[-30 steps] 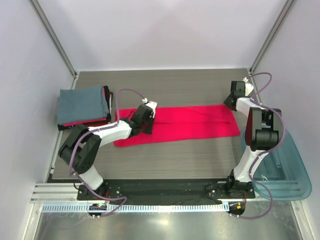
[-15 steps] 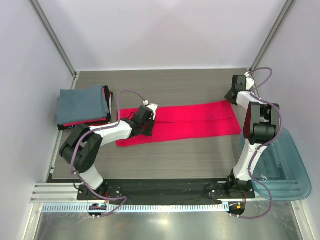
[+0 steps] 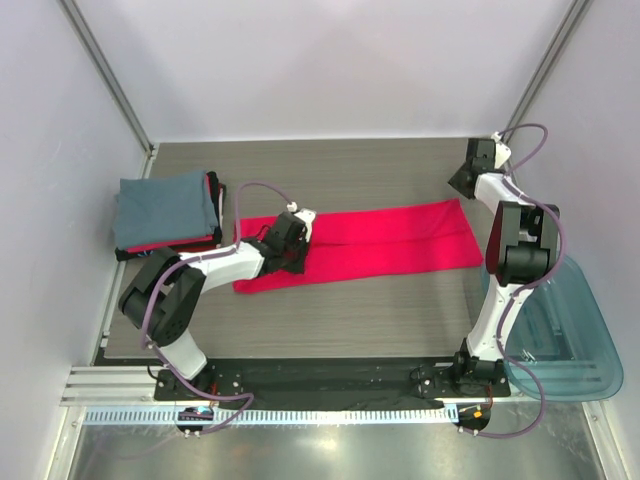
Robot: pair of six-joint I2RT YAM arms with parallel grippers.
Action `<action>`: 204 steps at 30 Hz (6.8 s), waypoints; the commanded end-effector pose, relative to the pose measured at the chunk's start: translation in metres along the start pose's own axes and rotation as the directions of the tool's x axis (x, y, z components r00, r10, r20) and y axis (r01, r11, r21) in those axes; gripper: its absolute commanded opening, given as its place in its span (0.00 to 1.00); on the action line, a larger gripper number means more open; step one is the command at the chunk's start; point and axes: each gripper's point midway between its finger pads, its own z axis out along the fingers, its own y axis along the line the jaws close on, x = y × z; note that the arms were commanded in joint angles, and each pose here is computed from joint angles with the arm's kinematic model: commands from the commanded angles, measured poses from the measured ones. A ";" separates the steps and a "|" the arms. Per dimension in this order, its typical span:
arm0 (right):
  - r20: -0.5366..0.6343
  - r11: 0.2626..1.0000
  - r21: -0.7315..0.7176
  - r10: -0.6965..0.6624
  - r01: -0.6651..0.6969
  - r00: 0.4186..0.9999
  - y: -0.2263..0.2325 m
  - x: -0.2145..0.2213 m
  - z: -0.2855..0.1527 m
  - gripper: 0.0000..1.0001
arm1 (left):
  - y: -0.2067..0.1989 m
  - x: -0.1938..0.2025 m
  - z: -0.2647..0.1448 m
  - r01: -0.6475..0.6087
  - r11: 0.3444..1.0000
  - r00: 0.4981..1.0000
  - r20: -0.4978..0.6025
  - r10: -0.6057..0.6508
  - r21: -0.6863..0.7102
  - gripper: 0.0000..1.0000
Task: Fold and stack the t-shirts
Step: Fold the tshirt
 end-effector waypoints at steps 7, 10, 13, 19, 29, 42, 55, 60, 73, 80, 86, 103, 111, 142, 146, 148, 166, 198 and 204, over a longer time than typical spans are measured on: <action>0.039 1.000 -0.001 0.010 -0.010 0.999 -0.005 -0.013 -0.034 0.48 | -0.014 -0.024 -0.022 0.022 0.997 0.994 0.103 -0.030 0.079 0.04; 0.022 0.998 -0.068 0.007 -0.006 1.000 0.006 -0.001 -0.060 0.49 | -0.017 -0.032 -0.032 0.040 0.994 0.988 0.143 -0.054 0.098 0.13; -0.033 0.970 -0.240 -0.034 0.025 0.999 0.040 0.029 -0.089 0.49 | -0.018 -0.042 -0.047 0.060 0.993 0.976 0.202 -0.081 0.106 0.23; -0.178 0.735 -0.676 -0.216 0.041 0.960 0.140 0.110 -0.161 0.49 | 0.023 -0.051 -0.053 0.196 0.980 0.950 0.255 -0.183 -0.028 0.34; -0.229 0.434 -0.900 -0.428 -0.023 0.874 0.236 0.204 -0.212 0.49 | 0.110 -0.053 -0.056 0.591 0.789 0.780 0.369 -0.505 -0.169 0.41; -0.299 0.341 -0.933 -0.560 -0.114 0.773 0.286 0.275 -0.204 0.56 | 0.160 -0.092 -0.028 0.737 0.633 0.668 0.398 -0.628 -0.236 0.37; -0.333 0.302 -0.937 -0.623 -0.175 0.708 0.292 0.318 -0.205 0.54 | 0.189 -0.061 0.009 0.741 0.572 0.668 0.292 -0.684 -0.352 0.34; -0.323 0.275 -0.944 -0.645 -0.183 0.693 0.290 0.324 -0.211 0.53 | 0.191 -0.058 0.010 0.726 0.579 0.682 0.281 -0.675 -0.371 0.33; -0.299 0.275 -0.952 -0.723 -0.137 0.622 0.273 0.349 -0.208 0.54 | 0.198 -0.057 0.011 0.683 0.602 0.724 0.271 -0.635 -0.414 0.32; -0.299 0.268 -0.953 -0.750 -0.142 0.591 0.262 0.354 -0.218 0.41 | 0.198 -0.056 0.011 0.673 0.609 0.733 0.265 -0.626 -0.420 0.32; -0.279 0.203 -0.960 -0.746 -0.192 0.605 0.248 0.341 -0.259 0.40 | 0.201 -0.055 0.011 0.667 0.608 0.738 0.268 -0.619 -0.431 0.32; -0.233 0.216 -0.971 -0.758 -0.103 0.609 0.202 0.328 -0.293 0.57 | 0.202 -0.055 0.010 0.652 0.616 0.750 0.260 -0.608 -0.441 0.31; -0.202 0.331 -0.940 -0.743 0.088 0.638 0.233 0.342 -0.277 0.59 | 0.192 -0.058 0.010 0.664 0.636 0.743 0.250 -0.621 -0.392 0.31; -0.466 0.709 -0.705 -0.487 0.022 0.739 0.188 0.373 -0.253 0.38 | 0.185 -0.069 -0.001 0.664 0.649 0.747 0.292 -0.597 -0.371 0.31; -0.472 0.707 -0.707 -0.494 0.021 0.730 0.186 0.378 -0.253 0.22 | 0.185 -0.069 -0.001 0.663 0.649 0.748 0.292 -0.596 -0.372 0.31; -0.470 0.705 -0.708 -0.498 0.024 0.729 0.186 0.377 -0.254 0.07 | 0.185 -0.068 0.000 0.661 0.649 0.749 0.290 -0.595 -0.375 0.31; -0.467 0.712 -0.693 -0.560 0.110 0.684 0.161 0.350 -0.261 0.08 | 0.187 -0.068 -0.001 0.652 0.653 0.757 0.293 -0.584 -0.385 0.31; -0.335 0.593 -0.793 -0.614 0.139 0.715 0.170 0.322 -0.285 0.43 | 0.110 -0.025 -0.108 0.686 0.705 0.717 0.327 -0.615 -0.179 0.49; -0.305 0.581 -0.798 -0.618 0.160 0.725 0.170 0.321 -0.281 0.42 | 0.071 0.030 -0.116 0.710 0.704 0.693 0.200 -0.693 -0.024 0.47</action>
